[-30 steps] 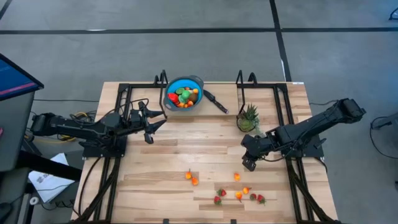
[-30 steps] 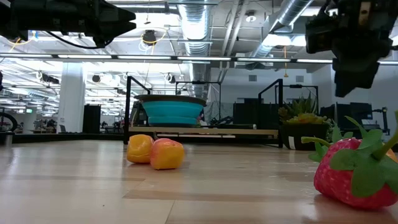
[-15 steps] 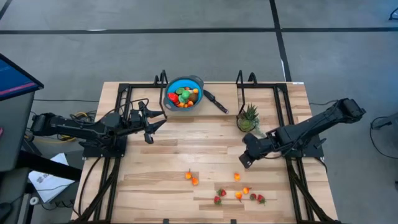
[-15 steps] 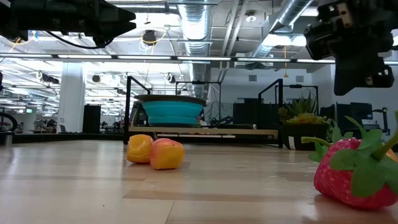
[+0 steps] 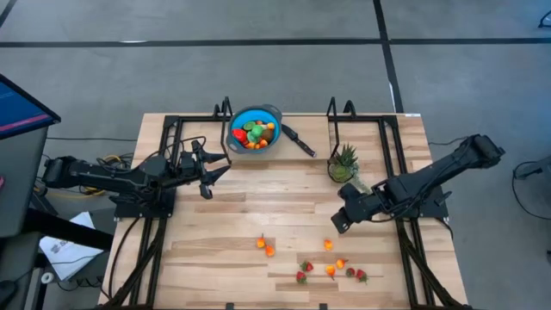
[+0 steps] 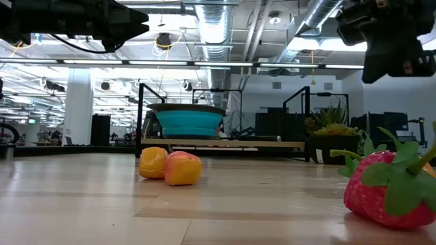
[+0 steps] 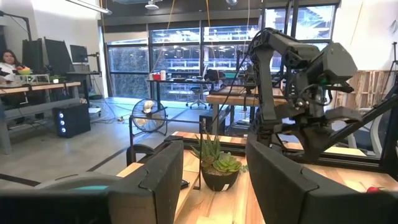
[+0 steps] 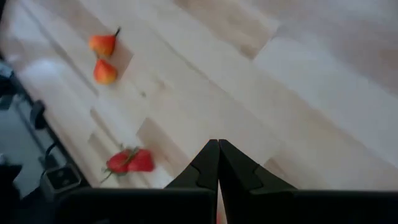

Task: Pick & Place Fruit
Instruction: Put the pear into the basket

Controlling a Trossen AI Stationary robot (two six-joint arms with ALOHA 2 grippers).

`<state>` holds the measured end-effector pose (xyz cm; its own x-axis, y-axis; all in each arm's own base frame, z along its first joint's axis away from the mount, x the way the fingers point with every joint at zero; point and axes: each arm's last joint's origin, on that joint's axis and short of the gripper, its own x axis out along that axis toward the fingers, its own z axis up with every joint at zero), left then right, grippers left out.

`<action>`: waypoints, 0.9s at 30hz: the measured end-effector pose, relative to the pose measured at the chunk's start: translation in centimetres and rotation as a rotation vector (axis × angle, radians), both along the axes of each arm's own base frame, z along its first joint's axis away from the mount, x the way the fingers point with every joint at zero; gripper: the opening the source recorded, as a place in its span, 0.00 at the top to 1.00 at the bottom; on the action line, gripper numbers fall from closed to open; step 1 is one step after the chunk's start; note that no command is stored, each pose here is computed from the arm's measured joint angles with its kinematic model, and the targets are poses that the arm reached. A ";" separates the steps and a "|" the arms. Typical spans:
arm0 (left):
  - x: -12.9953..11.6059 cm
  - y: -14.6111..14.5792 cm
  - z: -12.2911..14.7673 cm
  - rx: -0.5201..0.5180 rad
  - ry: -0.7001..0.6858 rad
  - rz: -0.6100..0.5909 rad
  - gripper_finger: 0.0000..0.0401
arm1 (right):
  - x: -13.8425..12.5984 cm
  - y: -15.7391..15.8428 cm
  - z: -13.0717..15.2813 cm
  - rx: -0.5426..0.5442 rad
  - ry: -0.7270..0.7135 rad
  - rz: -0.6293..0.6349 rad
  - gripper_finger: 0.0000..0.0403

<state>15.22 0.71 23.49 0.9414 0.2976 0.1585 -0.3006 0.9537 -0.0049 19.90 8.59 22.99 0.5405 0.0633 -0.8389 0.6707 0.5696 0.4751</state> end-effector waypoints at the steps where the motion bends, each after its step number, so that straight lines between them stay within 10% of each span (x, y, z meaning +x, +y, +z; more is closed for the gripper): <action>1: 0.0 0.0 0.0 0.000 0.000 0.000 0.57 | -0.1 0.0 0.2 -0.012 0.007 -0.011 1.00; 27: 0.0 0.0 0.1 -0.008 -0.012 -0.001 0.57 | 0.0 1.9 -0.4 0.009 0.020 -0.031 1.00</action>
